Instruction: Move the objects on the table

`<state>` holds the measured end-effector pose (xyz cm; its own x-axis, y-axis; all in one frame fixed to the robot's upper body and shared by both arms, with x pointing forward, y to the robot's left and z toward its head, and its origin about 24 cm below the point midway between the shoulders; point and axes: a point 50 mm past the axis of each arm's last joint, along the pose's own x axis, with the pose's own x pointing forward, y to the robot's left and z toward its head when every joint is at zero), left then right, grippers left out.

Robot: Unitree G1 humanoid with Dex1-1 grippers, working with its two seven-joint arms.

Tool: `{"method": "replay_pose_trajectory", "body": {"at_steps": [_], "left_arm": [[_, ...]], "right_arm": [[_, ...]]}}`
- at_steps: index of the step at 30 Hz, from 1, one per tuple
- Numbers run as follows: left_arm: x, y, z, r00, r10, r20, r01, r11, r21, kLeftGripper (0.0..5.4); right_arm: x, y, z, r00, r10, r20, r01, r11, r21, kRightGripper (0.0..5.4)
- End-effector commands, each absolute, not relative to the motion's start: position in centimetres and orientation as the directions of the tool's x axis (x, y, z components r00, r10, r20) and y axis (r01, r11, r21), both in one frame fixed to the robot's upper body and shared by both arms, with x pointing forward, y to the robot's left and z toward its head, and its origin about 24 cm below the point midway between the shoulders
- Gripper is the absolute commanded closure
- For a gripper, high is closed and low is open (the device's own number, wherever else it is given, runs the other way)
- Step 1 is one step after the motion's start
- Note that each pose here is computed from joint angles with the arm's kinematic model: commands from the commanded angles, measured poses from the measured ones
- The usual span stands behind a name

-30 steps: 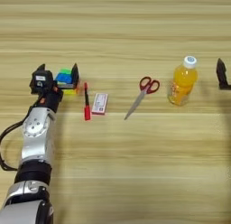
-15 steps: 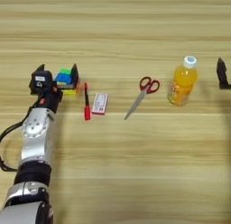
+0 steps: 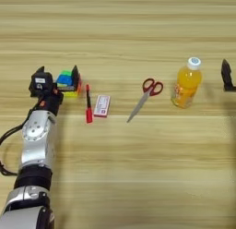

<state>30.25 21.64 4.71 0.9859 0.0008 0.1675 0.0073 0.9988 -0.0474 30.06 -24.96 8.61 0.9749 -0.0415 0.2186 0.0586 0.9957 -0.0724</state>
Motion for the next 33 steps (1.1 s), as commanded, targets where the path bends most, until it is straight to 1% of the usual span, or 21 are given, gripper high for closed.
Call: {"method": "replay_pose_trajectory", "body": {"at_steps": [1,33], "left_arm": [[30.07,22.00,4.67,0.988,0.005,0.157,0.000,0.999,-0.032,0.00],[30.10,22.12,4.85,0.986,0.017,0.164,-0.011,0.999,-0.039,0.00]], "right_arm": [[30.11,-24.87,8.65,0.975,-0.038,0.221,0.055,0.996,-0.074,0.00],[30.26,-24.62,8.61,0.975,-0.032,0.219,0.049,0.996,-0.073,0.00]]}}
